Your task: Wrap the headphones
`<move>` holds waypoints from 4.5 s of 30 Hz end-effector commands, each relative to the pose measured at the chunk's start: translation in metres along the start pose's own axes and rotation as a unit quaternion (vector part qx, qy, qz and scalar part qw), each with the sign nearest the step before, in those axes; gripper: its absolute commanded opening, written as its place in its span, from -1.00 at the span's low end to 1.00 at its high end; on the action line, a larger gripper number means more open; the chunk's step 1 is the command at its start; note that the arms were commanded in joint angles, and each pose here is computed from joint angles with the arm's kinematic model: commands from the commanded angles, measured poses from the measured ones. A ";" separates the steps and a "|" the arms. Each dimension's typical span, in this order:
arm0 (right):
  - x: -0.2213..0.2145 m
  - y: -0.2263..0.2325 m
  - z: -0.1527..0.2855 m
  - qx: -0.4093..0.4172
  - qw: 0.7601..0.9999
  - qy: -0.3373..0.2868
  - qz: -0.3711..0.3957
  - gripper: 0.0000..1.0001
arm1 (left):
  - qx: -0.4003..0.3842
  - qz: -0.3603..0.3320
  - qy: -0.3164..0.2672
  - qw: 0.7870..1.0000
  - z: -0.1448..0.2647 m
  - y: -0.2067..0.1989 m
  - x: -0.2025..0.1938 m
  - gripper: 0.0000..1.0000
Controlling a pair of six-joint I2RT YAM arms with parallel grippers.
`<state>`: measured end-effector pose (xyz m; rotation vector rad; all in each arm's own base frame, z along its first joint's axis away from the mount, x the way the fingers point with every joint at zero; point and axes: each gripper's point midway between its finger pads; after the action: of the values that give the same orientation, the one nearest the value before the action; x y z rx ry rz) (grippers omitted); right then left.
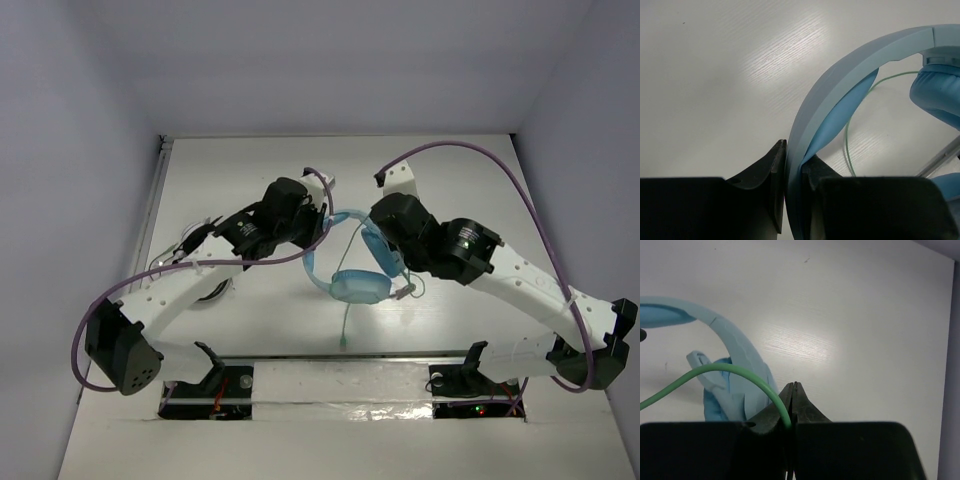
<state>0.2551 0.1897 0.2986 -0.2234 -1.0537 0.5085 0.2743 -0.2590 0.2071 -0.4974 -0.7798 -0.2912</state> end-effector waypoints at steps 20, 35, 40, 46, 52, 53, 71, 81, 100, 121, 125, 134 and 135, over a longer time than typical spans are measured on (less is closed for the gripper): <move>0.019 -0.005 -0.050 0.010 0.997 -0.053 -0.063 -0.82 | -0.230 -0.040 -0.047 0.971 0.062 -0.077 0.037 -1.00; 0.052 0.009 0.000 0.151 0.940 -0.210 -0.225 -0.57 | -0.206 0.048 -0.155 0.965 0.088 -0.047 0.112 -1.00; 0.052 0.031 0.006 0.211 0.911 -0.268 -0.233 -0.39 | -0.224 0.062 -0.181 0.956 0.109 -0.049 0.135 -1.00; 0.052 0.043 0.001 0.232 0.898 -0.287 -0.241 -0.16 | -0.268 0.076 -0.205 0.938 0.129 -0.058 0.155 -1.00; 0.034 0.058 -0.015 0.247 0.888 -0.298 -0.247 0.07 | -0.306 0.101 -0.227 0.919 0.151 -0.064 0.180 -1.00; 0.029 0.060 -0.023 0.246 0.890 -0.292 -0.247 0.15 | -0.311 0.101 -0.229 0.917 0.154 -0.064 0.183 -1.00; 0.001 0.089 -0.089 0.263 0.893 -0.268 -0.247 0.48 | -0.298 0.113 -0.293 0.902 0.200 -0.066 0.227 -1.00; -0.008 0.115 -0.110 0.293 0.887 -0.245 -0.258 0.47 | -0.306 0.122 -0.293 0.898 0.203 -0.070 0.235 -1.00; -0.016 0.139 -0.125 0.324 0.854 -0.253 -0.319 -0.97 | -0.267 0.162 -0.323 0.893 0.195 -0.051 0.244 -1.00; -0.057 0.204 0.022 0.370 0.912 -0.042 -0.171 -1.00 | 0.048 0.322 -0.421 0.847 0.090 0.095 0.170 -1.00; -0.056 0.214 0.050 0.384 0.915 -0.026 -0.119 -1.00 | 0.093 0.322 -0.407 0.850 0.072 0.111 0.150 -1.00; -0.049 0.172 0.046 0.308 0.939 -0.054 -0.143 -1.00 | 0.007 0.317 -0.374 0.871 0.077 0.072 0.162 -1.00; -0.050 0.176 0.047 0.316 0.937 -0.054 -0.137 -1.00 | 0.005 0.321 -0.376 0.869 0.079 0.074 0.164 -1.00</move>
<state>0.1356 0.3234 0.1997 0.5513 -0.9108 0.6062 0.3679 -0.1576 0.2673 -0.6246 -1.1798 0.5464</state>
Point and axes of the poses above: each gripper's point midway between its finger pads, its own z axis back along the fingers, its own y axis along the line the jaws close on, x = y × z, and after that the axes turned 12 degrees about z, right-handed
